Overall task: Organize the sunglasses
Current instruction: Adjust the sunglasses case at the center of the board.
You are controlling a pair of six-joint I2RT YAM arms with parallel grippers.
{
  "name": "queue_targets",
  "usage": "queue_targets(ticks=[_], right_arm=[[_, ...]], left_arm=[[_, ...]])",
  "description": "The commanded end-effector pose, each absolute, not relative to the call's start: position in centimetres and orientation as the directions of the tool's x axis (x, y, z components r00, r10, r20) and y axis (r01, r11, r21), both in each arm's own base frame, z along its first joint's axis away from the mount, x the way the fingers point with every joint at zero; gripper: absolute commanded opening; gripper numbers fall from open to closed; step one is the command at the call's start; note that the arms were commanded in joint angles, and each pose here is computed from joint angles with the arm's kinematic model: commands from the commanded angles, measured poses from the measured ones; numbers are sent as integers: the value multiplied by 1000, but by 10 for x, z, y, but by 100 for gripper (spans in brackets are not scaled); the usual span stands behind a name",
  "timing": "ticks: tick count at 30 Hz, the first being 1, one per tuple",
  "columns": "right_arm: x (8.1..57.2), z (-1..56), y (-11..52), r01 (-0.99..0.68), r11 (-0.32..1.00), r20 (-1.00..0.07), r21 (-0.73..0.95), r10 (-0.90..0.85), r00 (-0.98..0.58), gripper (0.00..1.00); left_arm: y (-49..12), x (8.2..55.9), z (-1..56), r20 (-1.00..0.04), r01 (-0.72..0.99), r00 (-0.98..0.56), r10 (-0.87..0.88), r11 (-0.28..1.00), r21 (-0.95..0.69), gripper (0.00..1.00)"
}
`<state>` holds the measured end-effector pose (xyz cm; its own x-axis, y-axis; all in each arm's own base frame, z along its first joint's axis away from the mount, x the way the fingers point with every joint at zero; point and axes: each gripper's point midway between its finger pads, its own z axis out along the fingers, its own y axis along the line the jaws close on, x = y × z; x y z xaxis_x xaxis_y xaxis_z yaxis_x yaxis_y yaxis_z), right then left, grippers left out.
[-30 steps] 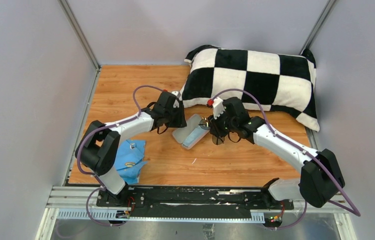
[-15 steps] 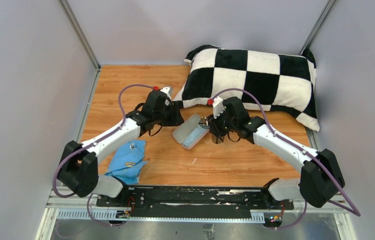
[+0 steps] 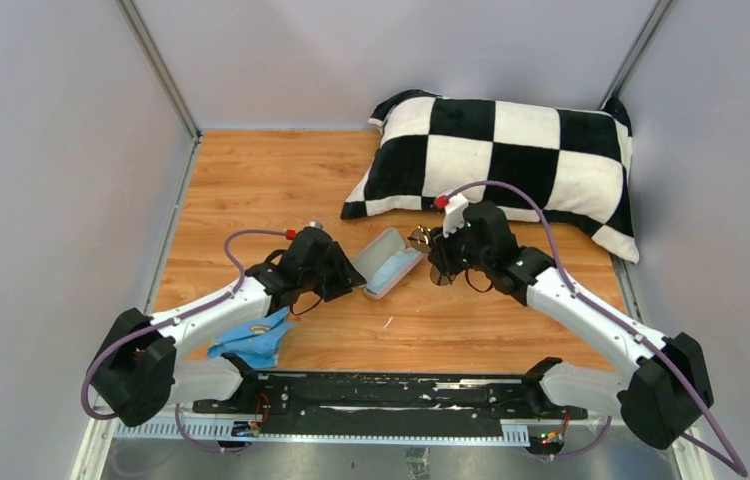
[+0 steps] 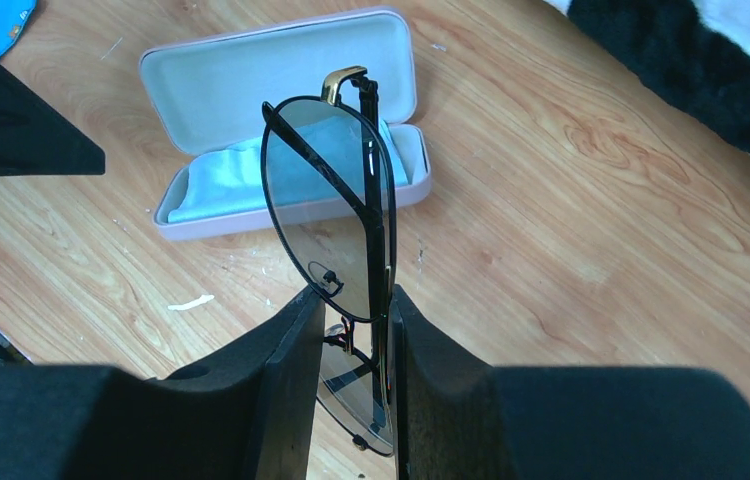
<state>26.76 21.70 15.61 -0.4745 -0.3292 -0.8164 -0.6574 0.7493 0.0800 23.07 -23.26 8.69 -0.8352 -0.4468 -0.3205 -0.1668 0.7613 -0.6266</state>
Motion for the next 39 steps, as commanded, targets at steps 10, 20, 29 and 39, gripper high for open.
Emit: queue_targets(ticks=[10, 20, 29, 39], right_arm=[[246, 158, 182, -540, 838, -849, 79, -227, -477, 33], [240, 160, 175, -527, 846, -855, 82, -212, -474, 34], [241, 156, 177, -527, 846, -846, 83, -220, -486, 34], [241, 154, 177, -526, 846, -842, 85, -222, -492, 34]], left_arm=[[-287, 243, 89, -314, -248, -753, -578, 691, -678, 46], [-296, 245, 79, -347, -220, -748, -565, 706, -674, 50], [-314, 231, 55, -334, -189, -812, -479, 757, -626, 46], [-332, 218, 72, -445, -8, -833, -327, 813, -583, 47]])
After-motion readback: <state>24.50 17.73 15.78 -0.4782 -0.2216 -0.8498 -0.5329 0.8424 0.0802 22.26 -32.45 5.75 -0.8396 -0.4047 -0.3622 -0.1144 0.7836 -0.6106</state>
